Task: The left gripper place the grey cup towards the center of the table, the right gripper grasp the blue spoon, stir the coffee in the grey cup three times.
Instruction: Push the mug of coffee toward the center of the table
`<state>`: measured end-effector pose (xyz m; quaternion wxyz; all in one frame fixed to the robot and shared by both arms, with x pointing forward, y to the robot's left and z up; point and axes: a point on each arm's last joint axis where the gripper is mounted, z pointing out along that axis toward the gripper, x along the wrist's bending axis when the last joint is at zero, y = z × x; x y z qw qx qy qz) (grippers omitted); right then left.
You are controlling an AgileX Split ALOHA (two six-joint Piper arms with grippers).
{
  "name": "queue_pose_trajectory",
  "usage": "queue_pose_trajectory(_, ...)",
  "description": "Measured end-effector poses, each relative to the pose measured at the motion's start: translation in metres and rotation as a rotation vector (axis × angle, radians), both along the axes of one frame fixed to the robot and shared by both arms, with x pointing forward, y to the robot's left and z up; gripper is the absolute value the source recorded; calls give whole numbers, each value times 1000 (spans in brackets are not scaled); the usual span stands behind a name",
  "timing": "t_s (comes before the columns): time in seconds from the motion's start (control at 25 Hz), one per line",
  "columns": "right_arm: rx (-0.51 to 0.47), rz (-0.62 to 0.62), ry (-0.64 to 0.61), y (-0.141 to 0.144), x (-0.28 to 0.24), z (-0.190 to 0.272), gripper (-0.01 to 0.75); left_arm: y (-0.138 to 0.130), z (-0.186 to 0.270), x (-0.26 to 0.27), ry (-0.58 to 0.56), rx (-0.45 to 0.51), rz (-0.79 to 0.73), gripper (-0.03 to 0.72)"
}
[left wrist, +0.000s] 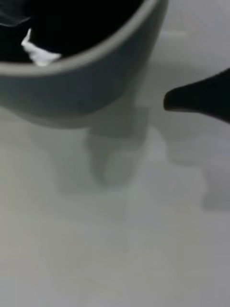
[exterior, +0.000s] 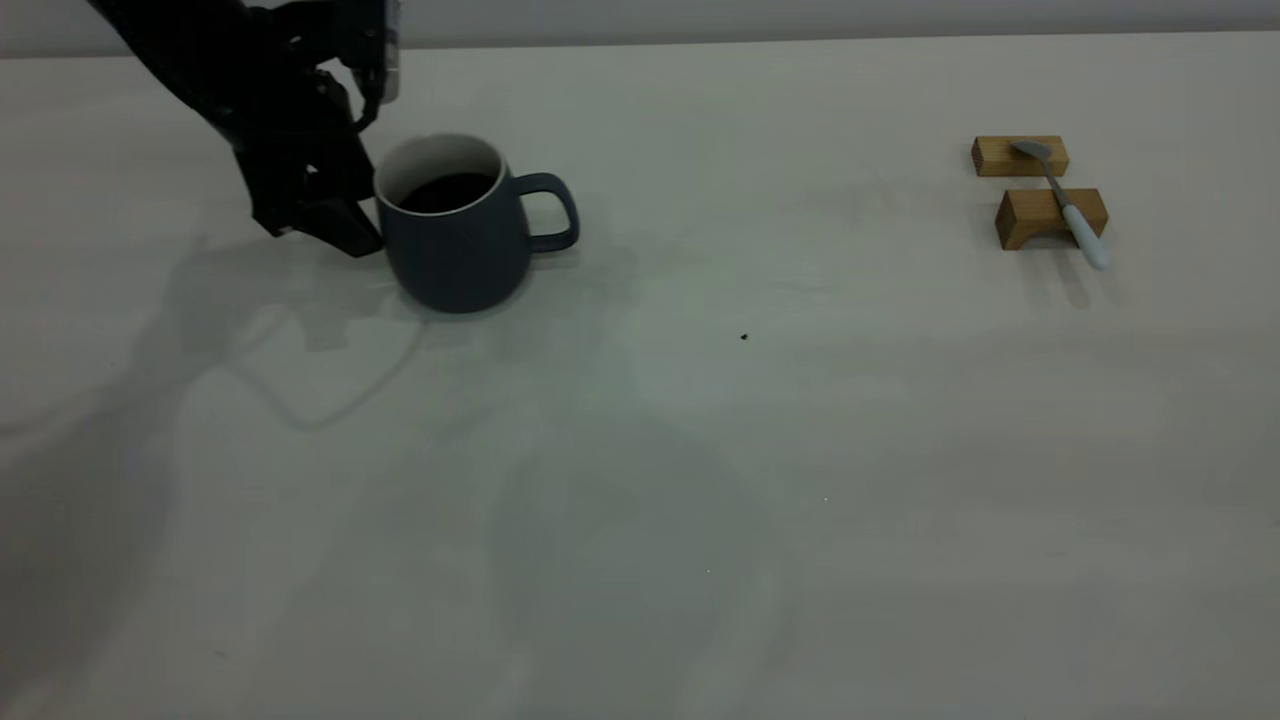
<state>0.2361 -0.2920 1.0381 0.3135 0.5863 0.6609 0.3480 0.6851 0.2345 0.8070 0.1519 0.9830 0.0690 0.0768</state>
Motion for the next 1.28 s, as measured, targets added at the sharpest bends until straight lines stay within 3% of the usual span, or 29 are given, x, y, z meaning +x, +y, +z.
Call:
queue_pose_trajectory(0.24, 0, 0, 0, 0, 0, 0, 238, -35, 0, -4, -23, -10, -54, 585)
queue_pose_trajectory(1.04, 0, 0, 0, 0, 0, 0, 238, -142, -5, -7, -117, -173, -31, 585)
queue_pose_trajectory(1.28, 0, 0, 0, 0, 0, 0, 238, -158, -2, -11, -114, -192, -57, 585)
